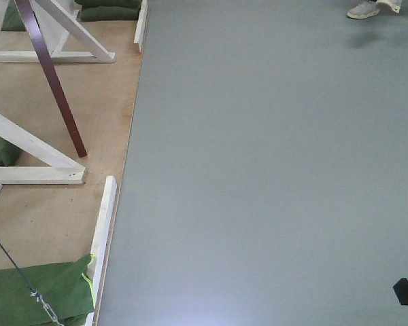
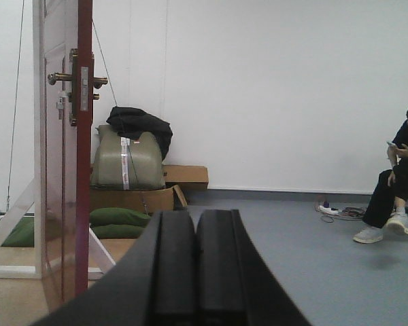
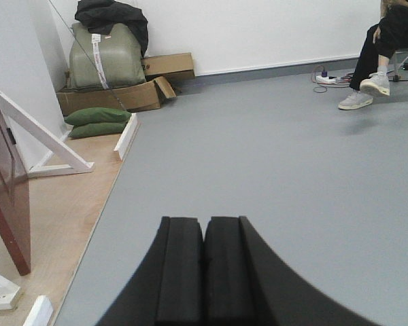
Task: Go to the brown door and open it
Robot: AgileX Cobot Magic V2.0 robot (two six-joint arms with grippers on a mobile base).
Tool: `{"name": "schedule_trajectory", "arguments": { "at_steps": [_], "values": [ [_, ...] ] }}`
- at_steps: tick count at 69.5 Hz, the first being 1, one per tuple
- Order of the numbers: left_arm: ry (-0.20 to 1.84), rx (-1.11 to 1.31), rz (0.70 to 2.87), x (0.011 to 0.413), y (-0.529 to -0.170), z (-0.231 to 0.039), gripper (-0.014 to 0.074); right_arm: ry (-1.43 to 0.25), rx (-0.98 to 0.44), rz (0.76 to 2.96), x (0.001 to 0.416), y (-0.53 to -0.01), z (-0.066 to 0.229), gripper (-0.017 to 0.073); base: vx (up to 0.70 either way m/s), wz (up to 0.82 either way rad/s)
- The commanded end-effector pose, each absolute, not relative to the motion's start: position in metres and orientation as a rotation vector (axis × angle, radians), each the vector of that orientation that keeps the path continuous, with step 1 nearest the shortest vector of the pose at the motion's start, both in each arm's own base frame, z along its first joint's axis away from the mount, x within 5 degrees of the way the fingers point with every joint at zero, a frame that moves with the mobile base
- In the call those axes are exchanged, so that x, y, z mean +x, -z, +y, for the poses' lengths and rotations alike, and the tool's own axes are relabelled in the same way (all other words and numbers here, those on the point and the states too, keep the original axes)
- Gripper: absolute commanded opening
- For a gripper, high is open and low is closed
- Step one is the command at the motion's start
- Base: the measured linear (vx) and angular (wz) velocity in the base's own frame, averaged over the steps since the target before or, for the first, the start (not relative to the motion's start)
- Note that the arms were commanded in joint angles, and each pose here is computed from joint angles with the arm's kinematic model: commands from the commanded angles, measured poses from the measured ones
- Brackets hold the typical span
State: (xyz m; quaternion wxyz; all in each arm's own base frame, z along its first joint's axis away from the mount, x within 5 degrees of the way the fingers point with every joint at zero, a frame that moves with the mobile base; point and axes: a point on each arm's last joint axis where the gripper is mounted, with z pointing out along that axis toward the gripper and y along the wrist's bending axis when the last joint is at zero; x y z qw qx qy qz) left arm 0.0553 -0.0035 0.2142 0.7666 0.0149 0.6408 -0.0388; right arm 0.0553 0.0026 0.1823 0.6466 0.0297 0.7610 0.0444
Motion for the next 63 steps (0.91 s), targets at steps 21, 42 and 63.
{"name": "schedule_trajectory", "arguments": {
  "at_steps": [21, 42, 63],
  "values": [
    [0.086, 0.023, 1.317, 0.053, -0.2137, -0.0025, 0.0011, -0.086, 0.06, 1.645, 0.0557, -0.1893, 0.0018, 0.0, 0.0, 0.0],
    [0.086, 0.023, 1.317, 0.053, -0.2137, -0.0025, 0.0011, -0.086, 0.06, 1.645, 0.0557, -0.1893, 0.0018, 0.0, 0.0, 0.0],
    [0.086, 0.023, 1.317, 0.053, -0.2137, -0.0025, 0.0011, -0.086, 0.06, 1.645, 0.0557, -0.1893, 0.0018, 0.0, 0.0, 0.0]
  ]
}}
